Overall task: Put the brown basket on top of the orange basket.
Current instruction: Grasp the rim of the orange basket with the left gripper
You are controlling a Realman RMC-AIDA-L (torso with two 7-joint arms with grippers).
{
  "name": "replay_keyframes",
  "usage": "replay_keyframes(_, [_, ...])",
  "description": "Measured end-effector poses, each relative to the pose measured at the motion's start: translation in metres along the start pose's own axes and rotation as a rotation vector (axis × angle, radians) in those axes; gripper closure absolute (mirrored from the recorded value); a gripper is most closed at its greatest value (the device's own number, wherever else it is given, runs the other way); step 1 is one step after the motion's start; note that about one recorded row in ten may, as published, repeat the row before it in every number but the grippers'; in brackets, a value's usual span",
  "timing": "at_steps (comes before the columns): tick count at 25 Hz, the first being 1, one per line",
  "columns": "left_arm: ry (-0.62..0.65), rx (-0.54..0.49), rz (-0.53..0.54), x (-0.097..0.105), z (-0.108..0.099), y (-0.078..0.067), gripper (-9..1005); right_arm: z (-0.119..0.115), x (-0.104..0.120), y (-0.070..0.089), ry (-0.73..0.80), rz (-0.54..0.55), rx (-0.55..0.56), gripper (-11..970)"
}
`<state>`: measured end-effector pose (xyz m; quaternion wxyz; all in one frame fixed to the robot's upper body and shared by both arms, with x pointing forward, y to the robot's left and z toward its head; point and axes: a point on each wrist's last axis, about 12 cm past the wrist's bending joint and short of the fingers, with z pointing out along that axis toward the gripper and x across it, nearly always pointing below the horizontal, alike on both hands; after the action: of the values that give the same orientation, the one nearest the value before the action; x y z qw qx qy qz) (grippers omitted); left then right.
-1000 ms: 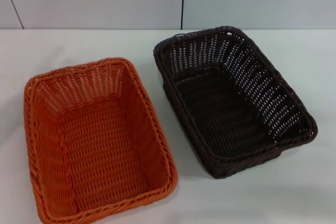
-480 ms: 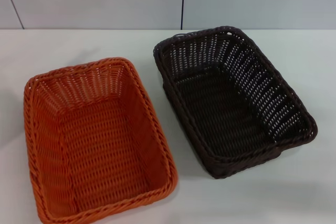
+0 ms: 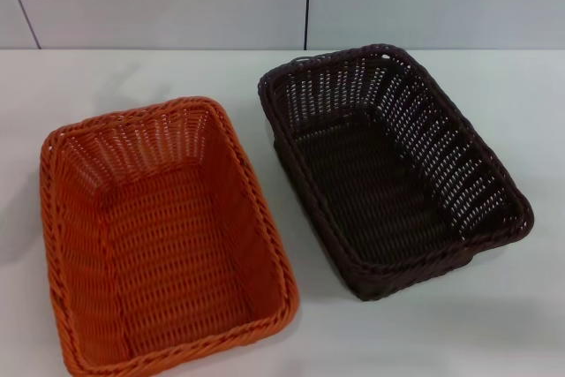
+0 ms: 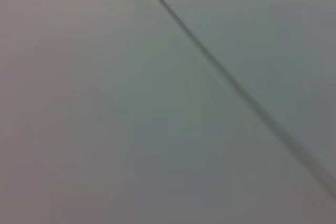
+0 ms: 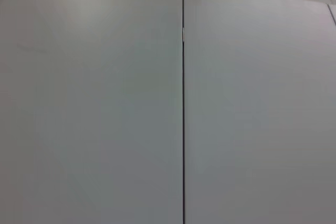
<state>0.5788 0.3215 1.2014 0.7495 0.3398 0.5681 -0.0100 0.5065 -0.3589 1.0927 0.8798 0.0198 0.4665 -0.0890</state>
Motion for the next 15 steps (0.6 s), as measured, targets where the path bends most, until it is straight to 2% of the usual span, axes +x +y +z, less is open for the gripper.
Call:
replay_keyframes(1, [0.134,-0.062,0.228,0.005,0.01,-0.008,149,0.001,0.0,0.0,0.002,0.0,0.0,312])
replay_keyframes(2, [0.206,-0.091,0.341,0.008,0.015,-0.013,149,0.002,0.001,0.0,0.003,0.001,0.0,312])
replay_keyframes(4, [0.206,-0.091,0.341,0.008,0.015,-0.013,150,0.003,0.0,0.0,0.0,0.0,0.0,312])
replay_keyframes(5, [0.243,-0.098,0.406,0.009,0.019,-0.019,150,0.004,0.0,0.0,-0.001,0.0,0.0,312])
replay_keyframes(6, [0.365,-0.126,0.557,0.015,0.025,-0.025,151,0.005,0.0,0.0,-0.001,0.0,0.0,312])
replay_keyframes(7, [0.399,-0.126,0.603,0.017,0.026,-0.026,151,0.007,0.001,0.0,0.0,0.0,0.001,312])
replay_keyframes(12, [0.433,-0.126,0.654,0.019,0.027,-0.029,153,0.011,0.002,-0.001,0.007,0.0,0.001,312])
replay_keyframes(13, [0.534,-0.137,0.811,0.023,0.032,-0.037,153,0.012,0.002,-0.001,0.007,-0.001,0.002,312])
replay_keyframes(15, [0.534,-0.137,0.811,0.023,0.032,-0.037,154,0.014,0.002,-0.002,0.008,-0.003,0.004,312])
